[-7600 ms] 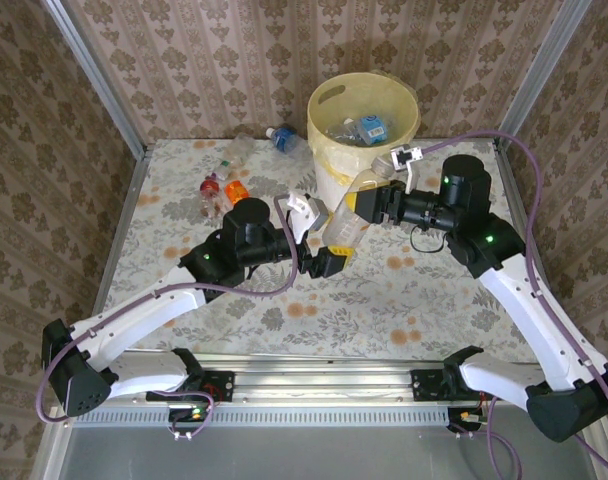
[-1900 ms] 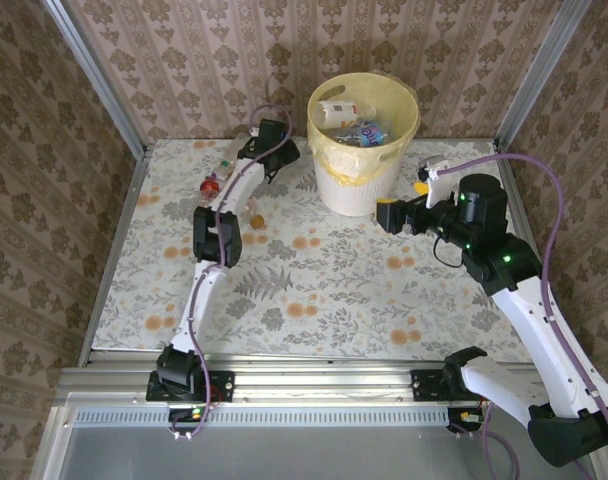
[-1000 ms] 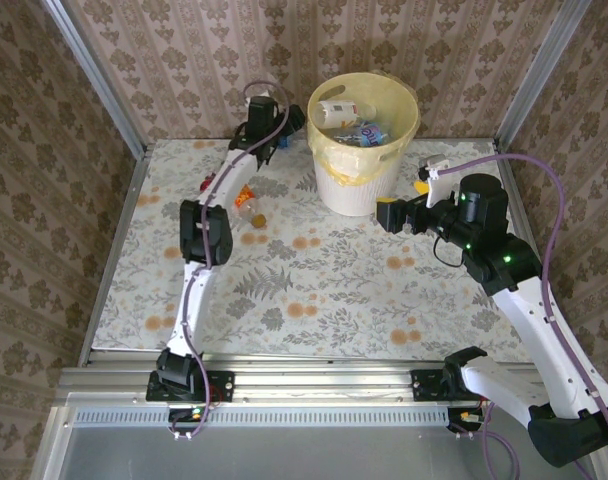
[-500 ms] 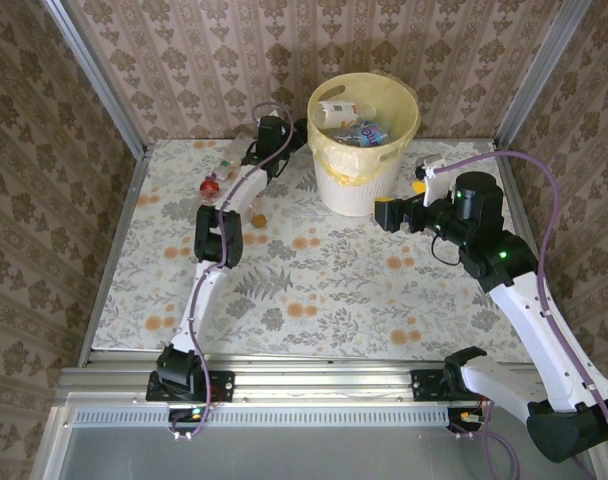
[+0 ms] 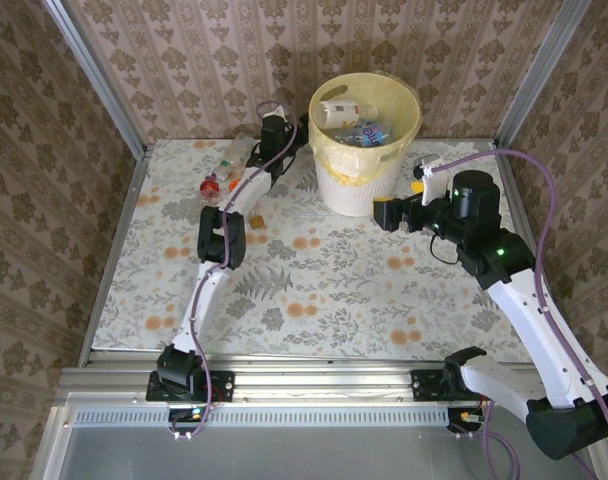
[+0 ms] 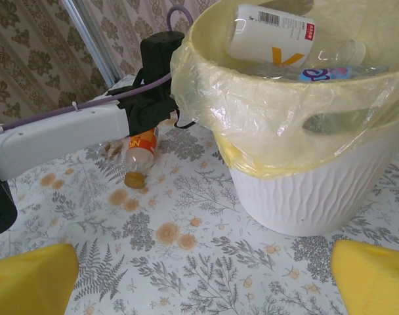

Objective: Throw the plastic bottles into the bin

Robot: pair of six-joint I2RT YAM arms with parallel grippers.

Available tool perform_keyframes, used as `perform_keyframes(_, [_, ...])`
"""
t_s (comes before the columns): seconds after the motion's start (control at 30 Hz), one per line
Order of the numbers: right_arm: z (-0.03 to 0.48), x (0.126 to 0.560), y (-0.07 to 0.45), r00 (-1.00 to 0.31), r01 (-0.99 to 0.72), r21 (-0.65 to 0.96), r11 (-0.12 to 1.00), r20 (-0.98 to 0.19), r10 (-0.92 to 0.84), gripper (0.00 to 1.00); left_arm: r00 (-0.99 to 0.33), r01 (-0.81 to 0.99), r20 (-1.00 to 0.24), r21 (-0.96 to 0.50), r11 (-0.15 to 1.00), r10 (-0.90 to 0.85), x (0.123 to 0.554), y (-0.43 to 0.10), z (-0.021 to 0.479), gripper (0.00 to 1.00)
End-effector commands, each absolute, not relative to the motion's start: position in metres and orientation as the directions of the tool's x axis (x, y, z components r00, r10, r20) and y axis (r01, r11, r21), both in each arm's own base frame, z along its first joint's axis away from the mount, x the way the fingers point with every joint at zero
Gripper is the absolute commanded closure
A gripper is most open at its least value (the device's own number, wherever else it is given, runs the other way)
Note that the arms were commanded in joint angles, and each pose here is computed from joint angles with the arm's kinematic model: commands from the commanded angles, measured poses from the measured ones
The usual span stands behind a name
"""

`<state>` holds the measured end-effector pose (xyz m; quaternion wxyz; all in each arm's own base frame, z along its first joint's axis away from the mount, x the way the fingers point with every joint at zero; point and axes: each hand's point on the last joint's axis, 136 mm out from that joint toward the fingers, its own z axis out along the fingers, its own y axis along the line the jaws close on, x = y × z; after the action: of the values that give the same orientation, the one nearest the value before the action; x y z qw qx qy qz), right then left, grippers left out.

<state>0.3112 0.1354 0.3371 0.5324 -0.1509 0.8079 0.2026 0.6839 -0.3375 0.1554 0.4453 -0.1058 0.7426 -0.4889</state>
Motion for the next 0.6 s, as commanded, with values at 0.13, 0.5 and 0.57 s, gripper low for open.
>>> perform_keyframes(0.13, [0.331, 0.315, 0.134, -0.394, -0.448, 0.166, 0.878, -0.919, -0.028, 0.00, -0.648, 0.338, -0.501, -0.864, 0.373, -0.574, 0.671, -0.366, 0.150, 0.16])
perform_keyframes(0.5, [0.328, 0.319, 0.136, -0.406, -0.447, 0.170, 0.878, -0.913, -0.030, 0.00, -0.678, 0.330, -0.471, -0.881, 0.338, -0.565, 0.662, -0.380, 0.134, 0.13])
perform_keyframes(0.57, [0.328, 0.320, 0.136, -0.409, -0.446, 0.171, 0.878, -0.912, -0.029, 0.00, -0.668, 0.314, -0.462, -0.886, 0.342, -0.584, 0.665, -0.378, 0.127, 0.11])
